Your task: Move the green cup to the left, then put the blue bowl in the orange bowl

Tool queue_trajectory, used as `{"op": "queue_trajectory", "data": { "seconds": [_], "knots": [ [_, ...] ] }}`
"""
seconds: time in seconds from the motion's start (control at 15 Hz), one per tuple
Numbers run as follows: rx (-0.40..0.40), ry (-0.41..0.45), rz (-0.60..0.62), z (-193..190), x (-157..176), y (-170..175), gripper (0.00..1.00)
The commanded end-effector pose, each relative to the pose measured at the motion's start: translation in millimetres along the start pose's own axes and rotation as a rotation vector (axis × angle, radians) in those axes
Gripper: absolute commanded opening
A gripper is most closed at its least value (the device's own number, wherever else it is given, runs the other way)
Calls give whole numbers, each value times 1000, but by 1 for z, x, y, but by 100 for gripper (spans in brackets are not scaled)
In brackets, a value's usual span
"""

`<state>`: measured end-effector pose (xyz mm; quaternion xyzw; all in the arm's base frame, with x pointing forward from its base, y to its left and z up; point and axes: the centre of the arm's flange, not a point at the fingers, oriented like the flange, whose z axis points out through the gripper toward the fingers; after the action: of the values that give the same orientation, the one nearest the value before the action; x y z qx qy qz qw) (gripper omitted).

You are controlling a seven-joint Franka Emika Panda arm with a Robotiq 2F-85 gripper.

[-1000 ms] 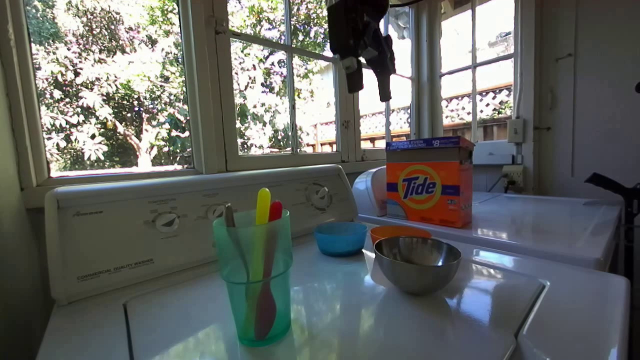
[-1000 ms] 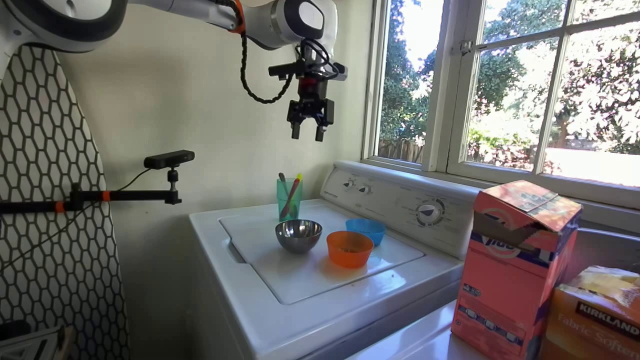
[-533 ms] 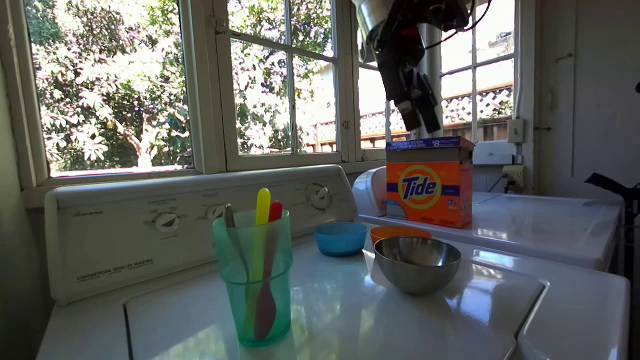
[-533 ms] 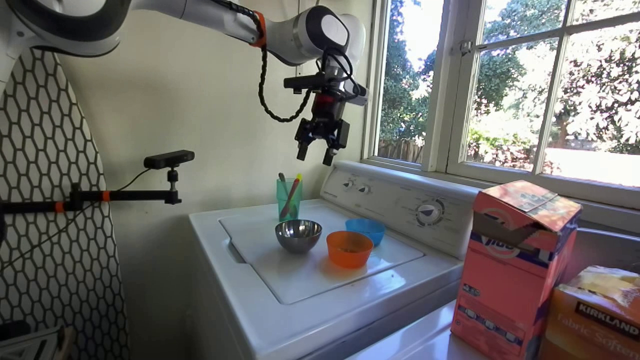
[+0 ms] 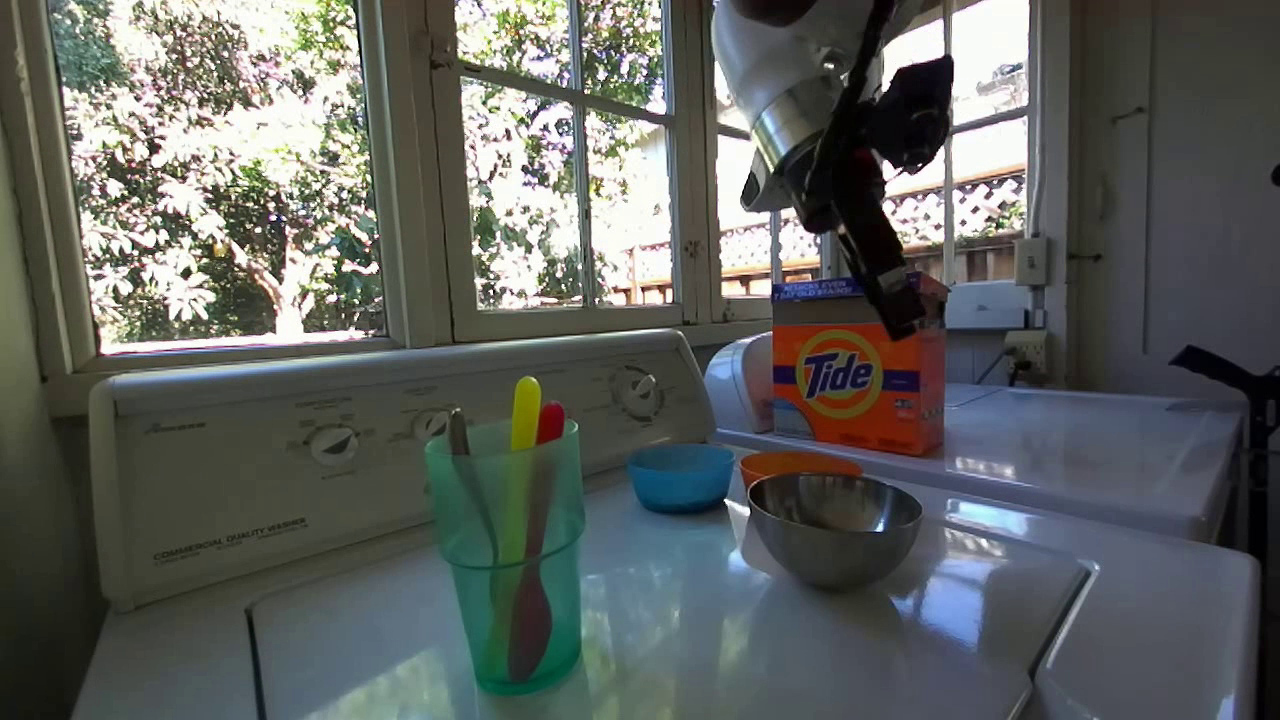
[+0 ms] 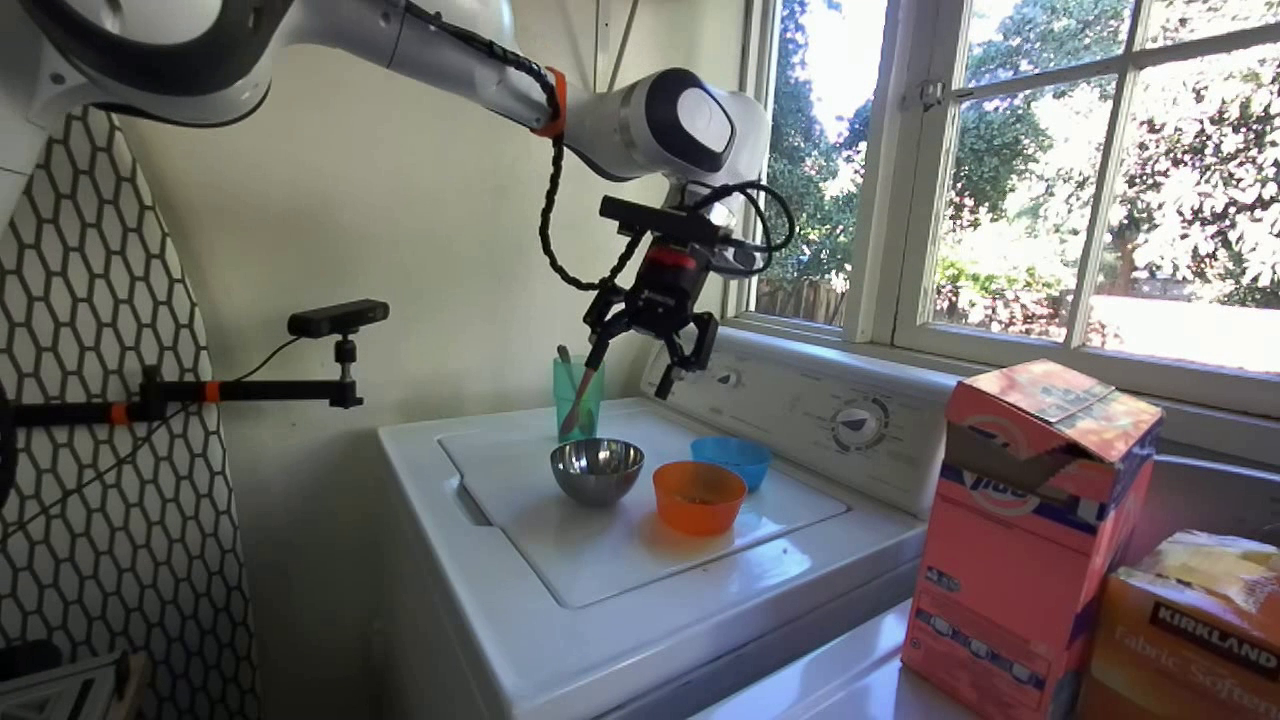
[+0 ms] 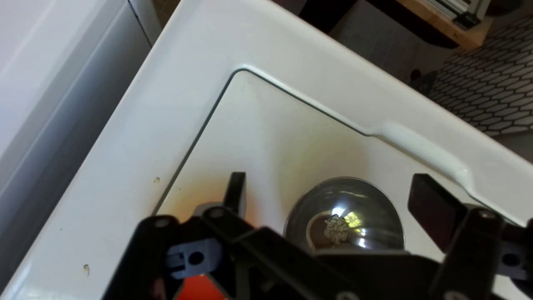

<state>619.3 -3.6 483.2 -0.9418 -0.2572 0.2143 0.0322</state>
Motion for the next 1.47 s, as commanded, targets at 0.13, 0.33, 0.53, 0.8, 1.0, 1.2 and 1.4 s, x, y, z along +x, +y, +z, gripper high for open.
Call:
{"op": "queue_trajectory", "data": {
  "seconds": [0.13,0.33,0.53,0.8,1.0,1.2,1.4],
  "knots": [
    [-75,-113,-159,12,68,2,100],
    [-151,-99,-110,12,96,-12,100],
    [-134,-92,-129,25,84,-21,100],
    [-240,-21,-164,16,93,-17,100],
    [-302,28,-255,18,119,-12,100],
    [-327,92,-339,22,138,-11,100],
    [-322,164,-358,30,155,-10,100]
  ]
}}
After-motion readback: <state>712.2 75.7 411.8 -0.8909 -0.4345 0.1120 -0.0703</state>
